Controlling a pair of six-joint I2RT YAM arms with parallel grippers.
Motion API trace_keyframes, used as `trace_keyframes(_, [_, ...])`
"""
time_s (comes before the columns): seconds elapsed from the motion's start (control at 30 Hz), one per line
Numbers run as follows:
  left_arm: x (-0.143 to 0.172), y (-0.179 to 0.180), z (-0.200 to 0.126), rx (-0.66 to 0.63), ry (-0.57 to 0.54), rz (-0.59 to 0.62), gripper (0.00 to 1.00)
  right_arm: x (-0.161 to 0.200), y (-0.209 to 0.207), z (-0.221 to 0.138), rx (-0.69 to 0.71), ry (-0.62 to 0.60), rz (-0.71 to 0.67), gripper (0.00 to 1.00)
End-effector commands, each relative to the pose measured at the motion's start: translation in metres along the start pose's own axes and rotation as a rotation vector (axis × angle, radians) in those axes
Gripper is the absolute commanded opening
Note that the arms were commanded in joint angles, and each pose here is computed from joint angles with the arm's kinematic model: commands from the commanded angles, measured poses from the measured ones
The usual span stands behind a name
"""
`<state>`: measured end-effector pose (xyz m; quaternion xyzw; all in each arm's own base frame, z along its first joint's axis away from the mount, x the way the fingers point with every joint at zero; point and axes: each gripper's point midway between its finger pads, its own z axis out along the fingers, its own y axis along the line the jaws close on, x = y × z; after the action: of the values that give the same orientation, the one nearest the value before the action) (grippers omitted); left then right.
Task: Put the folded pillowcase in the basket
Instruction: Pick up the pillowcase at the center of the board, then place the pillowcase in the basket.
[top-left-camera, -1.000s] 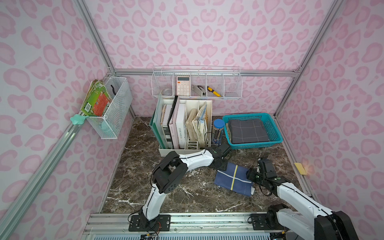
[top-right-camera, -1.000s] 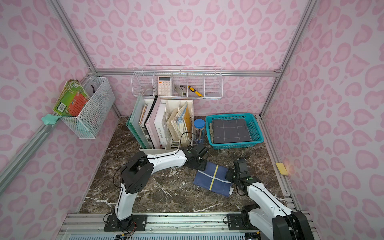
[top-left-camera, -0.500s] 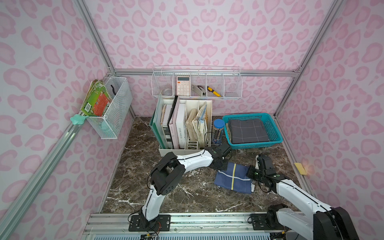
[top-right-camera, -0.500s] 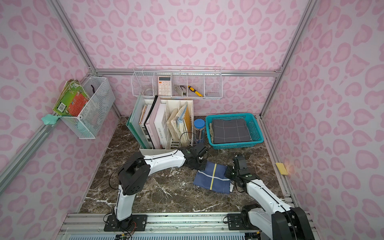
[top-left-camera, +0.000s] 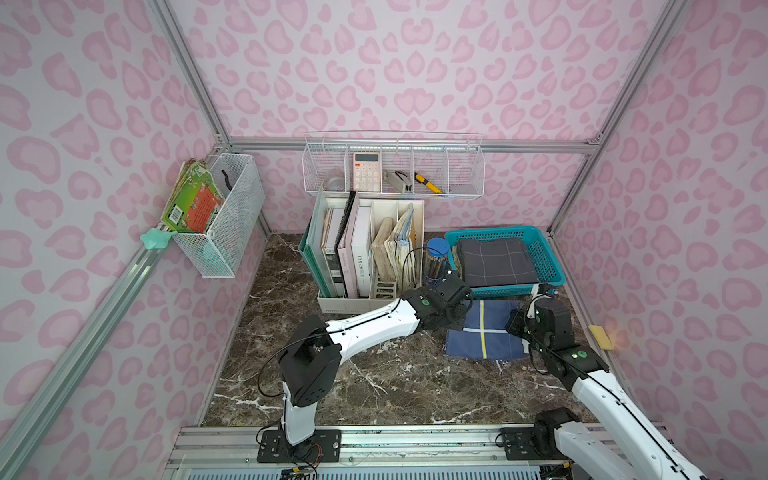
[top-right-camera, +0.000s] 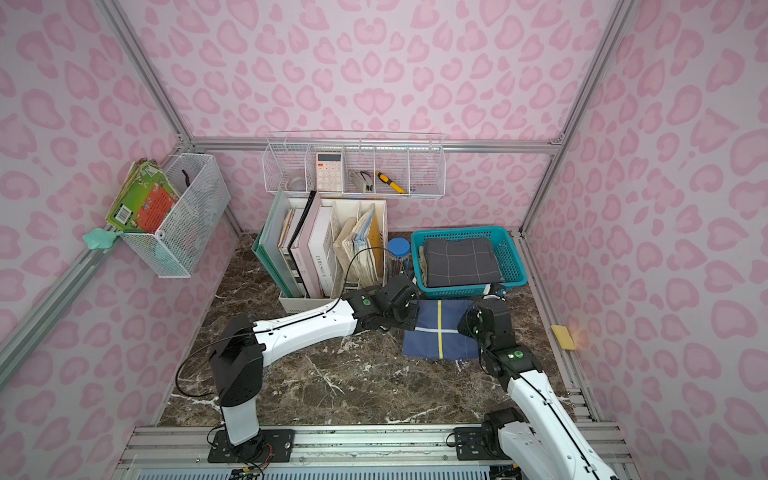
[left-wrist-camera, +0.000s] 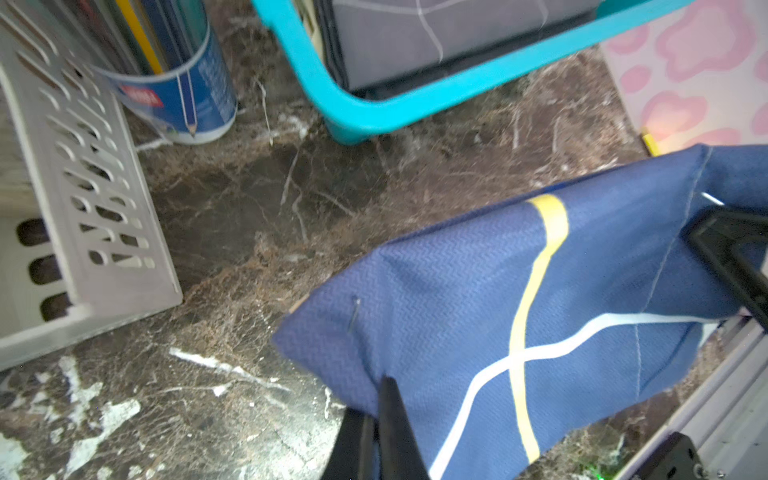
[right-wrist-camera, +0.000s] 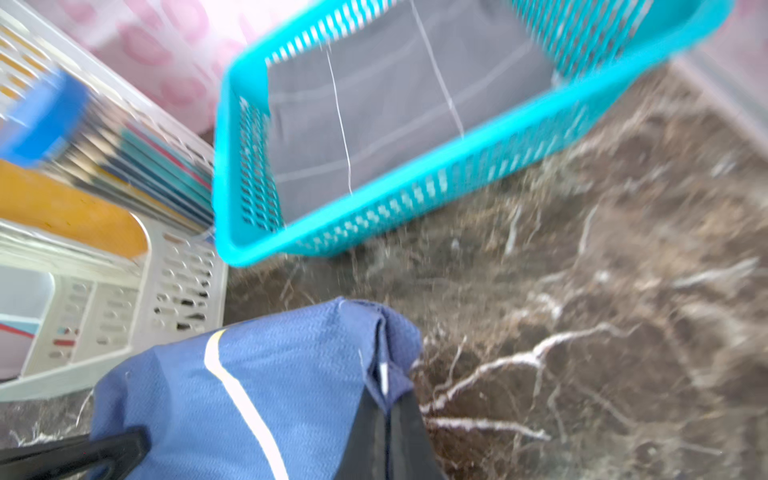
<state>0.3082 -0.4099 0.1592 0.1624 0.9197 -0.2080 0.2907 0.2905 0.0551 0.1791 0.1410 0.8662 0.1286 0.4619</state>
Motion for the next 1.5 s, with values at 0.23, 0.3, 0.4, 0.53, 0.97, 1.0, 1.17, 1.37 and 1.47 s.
trace_keyframes(0.23, [-0.080,-0.036,-0.026,0.079,-0.276,0.124,0.00,-0.099,0.007,-0.020,0.085,-0.233,-0.077,0.00])
trace_keyframes(0.3, [-0.092,-0.042,-0.025,0.076,-0.292,0.143,0.00,-0.116,0.008,-0.019,0.090,-0.264,-0.070,0.00])
trace_keyframes(0.4, [-0.111,-0.052,-0.020,0.070,-0.326,0.172,0.00,-0.137,0.008,-0.012,0.081,-0.293,-0.053,0.00])
trace_keyframes(0.53, [-0.138,-0.059,-0.010,0.041,-0.381,0.211,0.00,-0.158,0.007,0.004,0.072,-0.313,-0.047,0.00])
trace_keyframes(0.97, [-0.197,-0.047,0.033,0.016,-0.478,0.202,0.00,-0.196,-0.011,0.081,0.027,-0.257,-0.043,0.00])
trace_keyframes(1.0, [-0.198,-0.045,0.036,0.015,-0.481,0.200,0.00,-0.197,-0.014,0.088,0.030,-0.249,-0.040,0.00])
trace_keyframes(1.17, [-0.200,-0.036,0.058,0.010,-0.489,0.189,0.00,-0.196,-0.022,0.118,0.032,-0.202,-0.037,0.00])
trace_keyframes(1.37, [-0.198,-0.016,0.085,-0.027,-0.481,0.172,0.00,-0.185,-0.031,0.153,0.044,-0.149,-0.033,0.00])
trace_keyframes(1.47, [-0.198,-0.005,0.096,-0.039,-0.480,0.158,0.00,-0.175,-0.037,0.169,0.052,-0.118,-0.028,0.00])
